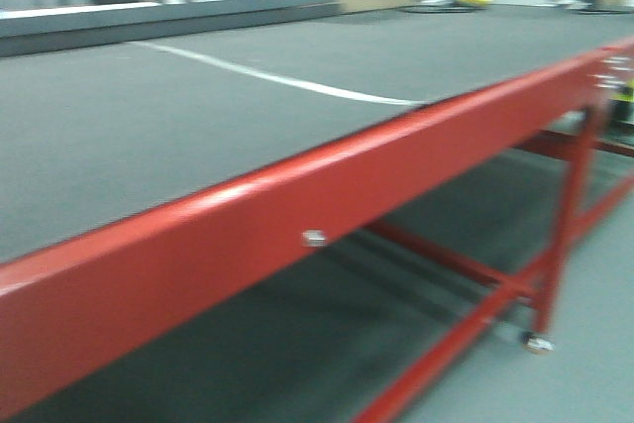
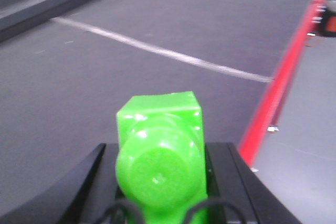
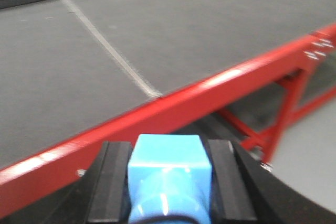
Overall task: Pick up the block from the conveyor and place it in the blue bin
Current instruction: 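Drive the base away from the conveyor toward the shelf of blue bins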
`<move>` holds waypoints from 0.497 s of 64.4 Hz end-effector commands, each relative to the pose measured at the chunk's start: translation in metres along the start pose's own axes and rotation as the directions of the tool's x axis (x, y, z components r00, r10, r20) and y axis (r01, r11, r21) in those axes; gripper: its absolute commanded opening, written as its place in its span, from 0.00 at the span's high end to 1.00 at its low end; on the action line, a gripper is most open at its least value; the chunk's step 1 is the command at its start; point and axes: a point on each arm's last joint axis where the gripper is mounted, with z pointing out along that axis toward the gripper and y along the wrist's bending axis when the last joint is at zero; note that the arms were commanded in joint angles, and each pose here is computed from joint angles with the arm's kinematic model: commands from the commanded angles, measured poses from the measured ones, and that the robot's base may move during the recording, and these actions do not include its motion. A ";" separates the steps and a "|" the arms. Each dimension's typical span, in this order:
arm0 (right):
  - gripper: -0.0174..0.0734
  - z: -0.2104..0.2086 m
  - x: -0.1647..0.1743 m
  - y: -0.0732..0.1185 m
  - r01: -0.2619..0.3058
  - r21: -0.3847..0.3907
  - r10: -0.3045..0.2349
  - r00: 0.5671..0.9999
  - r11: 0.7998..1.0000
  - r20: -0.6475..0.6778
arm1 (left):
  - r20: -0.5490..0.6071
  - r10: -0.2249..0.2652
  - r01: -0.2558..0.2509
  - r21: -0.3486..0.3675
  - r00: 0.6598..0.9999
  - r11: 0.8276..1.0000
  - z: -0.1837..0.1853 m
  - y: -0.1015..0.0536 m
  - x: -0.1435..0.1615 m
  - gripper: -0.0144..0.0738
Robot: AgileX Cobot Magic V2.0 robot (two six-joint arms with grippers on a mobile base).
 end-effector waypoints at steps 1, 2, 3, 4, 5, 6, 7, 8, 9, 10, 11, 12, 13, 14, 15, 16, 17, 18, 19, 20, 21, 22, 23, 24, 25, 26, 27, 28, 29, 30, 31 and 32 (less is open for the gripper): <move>0.98 -0.002 -0.003 -0.001 0.014 0.012 -0.014 1.000 1.000 0.021 | 0.021 -0.001 0.001 0.007 1.000 1.000 -0.002 -0.001 -0.003 0.96; 0.98 -0.002 -0.003 -0.001 0.014 0.012 -0.014 1.000 1.000 0.021 | 0.021 -0.001 0.001 0.007 1.000 1.000 -0.002 -0.001 -0.003 0.96; 0.98 -0.002 -0.003 -0.001 0.014 0.012 -0.014 1.000 1.000 0.021 | 0.021 -0.001 0.001 0.007 1.000 1.000 -0.002 -0.001 -0.003 0.96; 0.98 -0.002 -0.003 -0.001 0.014 0.012 -0.014 1.000 1.000 0.021 | 0.021 -0.001 0.001 0.007 1.000 1.000 -0.002 -0.001 -0.003 0.96; 0.98 -0.002 -0.003 -0.001 0.014 0.012 -0.014 1.000 1.000 0.021 | 0.021 -0.001 0.001 0.007 1.000 1.000 -0.002 -0.001 -0.003 0.96; 0.98 -0.002 -0.003 -0.001 0.014 0.012 -0.014 1.000 1.000 0.021 | 0.021 -0.001 0.001 0.007 1.000 1.000 -0.002 -0.001 -0.003 0.96; 0.98 -0.002 -0.003 -0.001 0.014 0.012 -0.014 1.000 1.000 0.021 | 0.021 -0.001 0.001 0.007 1.000 1.000 -0.002 -0.001 -0.003 0.96; 0.98 -0.002 -0.003 -0.001 0.014 0.012 -0.014 1.000 1.000 0.021 | 0.021 -0.001 0.001 0.007 1.000 1.000 -0.002 -0.001 -0.003 0.96; 0.98 -0.002 -0.003 -0.001 0.014 0.012 -0.014 1.000 1.000 0.021 | 0.021 -0.001 0.001 0.007 1.000 1.000 -0.002 -0.001 -0.003 0.96; 0.98 -0.002 -0.003 -0.001 0.014 0.012 -0.014 1.000 1.000 0.021 | 0.021 -0.001 0.001 0.007 1.000 1.000 -0.002 -0.001 -0.003 0.96; 0.98 -0.002 -0.003 -0.001 0.014 0.012 -0.014 1.000 1.000 0.021 | 0.021 -0.001 0.001 0.007 1.000 1.000 -0.002 -0.001 -0.003 0.96; 0.98 -0.002 -0.003 -0.001 0.014 0.012 -0.014 1.000 1.000 0.021 | 0.021 -0.001 0.001 0.007 1.000 1.000 -0.002 -0.001 -0.003 0.96; 0.98 -0.002 -0.003 -0.001 0.014 0.012 -0.014 1.000 1.000 0.021 | 0.021 -0.001 0.001 0.007 1.000 1.000 -0.002 -0.001 -0.003 0.96; 0.98 -0.002 -0.003 -0.001 0.014 0.012 -0.014 1.000 1.000 0.021 | 0.021 -0.001 0.001 0.007 1.000 1.000 -0.002 -0.001 -0.003 0.96; 0.98 -0.002 -0.003 -0.001 0.014 0.012 -0.014 1.000 1.000 0.021 | 0.021 -0.001 0.001 0.007 1.000 1.000 -0.002 -0.001 -0.003 0.96; 0.98 -0.002 -0.003 -0.001 0.014 0.012 -0.014 1.000 1.000 0.021 | 0.021 -0.001 0.001 0.007 1.000 1.000 -0.002 -0.001 -0.003 0.96; 0.98 -0.002 -0.003 -0.001 0.014 0.012 -0.014 1.000 1.000 0.021 | 0.021 -0.001 0.001 0.007 1.000 1.000 -0.002 -0.001 -0.003 0.96; 0.98 -0.002 -0.003 -0.001 0.014 0.012 -0.014 1.000 1.000 0.021 | 0.021 -0.001 0.001 0.007 1.000 1.000 -0.002 -0.001 -0.003 0.96; 0.98 -0.002 -0.003 -0.001 0.014 0.012 -0.014 1.000 1.000 0.021 | 0.021 -0.001 0.001 0.007 1.000 1.000 -0.002 -0.001 -0.003 0.96; 0.98 -0.002 -0.003 -0.001 0.014 0.012 -0.014 1.000 1.000 0.021 | 0.021 -0.001 0.001 0.007 1.000 1.000 -0.002 -0.001 -0.003 0.96; 0.98 -0.002 -0.003 -0.001 0.014 0.012 -0.014 1.000 1.000 0.021 | 0.021 -0.001 0.001 0.007 1.000 1.000 -0.002 -0.001 -0.003 0.96; 0.98 -0.002 -0.003 -0.001 0.014 0.012 -0.014 1.000 1.000 0.021 | 0.021 -0.001 0.001 0.007 1.000 1.000 -0.002 -0.001 -0.003 0.96; 0.98 -0.002 -0.003 -0.001 0.014 0.012 -0.014 1.000 1.000 0.021 | 0.021 -0.001 0.001 0.007 1.000 1.000 -0.002 -0.001 -0.003 0.96; 0.98 -0.002 -0.003 -0.001 0.014 0.012 -0.014 1.000 1.000 0.021 | 0.021 -0.001 0.001 0.007 1.000 1.000 -0.002 -0.001 -0.003 0.96; 0.98 -0.002 -0.003 -0.001 0.014 0.012 -0.014 1.000 1.000 0.021 | 0.021 -0.001 0.001 0.007 1.000 1.000 -0.002 -0.001 -0.003 0.96; 0.98 -0.002 -0.003 -0.001 0.014 0.012 -0.014 1.000 1.000 0.021 | 0.021 -0.001 0.001 0.007 1.000 1.000 -0.002 -0.001 -0.003 0.96; 0.98 -0.002 -0.003 -0.001 0.014 0.012 -0.014 1.000 1.000 0.021 | 0.021 -0.001 0.001 0.007 1.000 1.000 -0.002 -0.001 -0.003 0.96; 0.98 -0.002 -0.003 -0.001 0.014 0.012 -0.014 1.000 1.000 0.021 | 0.021 -0.001 0.001 0.007 1.000 1.000 -0.002 -0.001 -0.003 0.96; 0.98 -0.002 -0.003 -0.001 0.014 0.012 -0.014 1.000 1.000 0.021 | 0.021 -0.001 0.001 0.007 1.000 1.000 -0.002 -0.001 -0.003 0.96; 0.98 -0.002 -0.003 -0.001 0.014 0.012 -0.014 1.000 1.000 0.021 | 0.021 -0.001 0.001 0.007 1.000 1.000 -0.002 -0.001 -0.003 0.96; 0.98 -0.002 -0.003 -0.001 0.014 0.012 -0.014 1.000 1.000 0.021 | 0.021 -0.001 0.001 0.007 1.000 1.000 -0.002 -0.001 -0.003 0.96; 0.98 -0.002 -0.003 -0.001 0.014 0.012 -0.014 1.000 1.000 0.021 | 0.021 -0.001 0.001 0.007 1.000 1.000 -0.002 -0.001 -0.003 0.96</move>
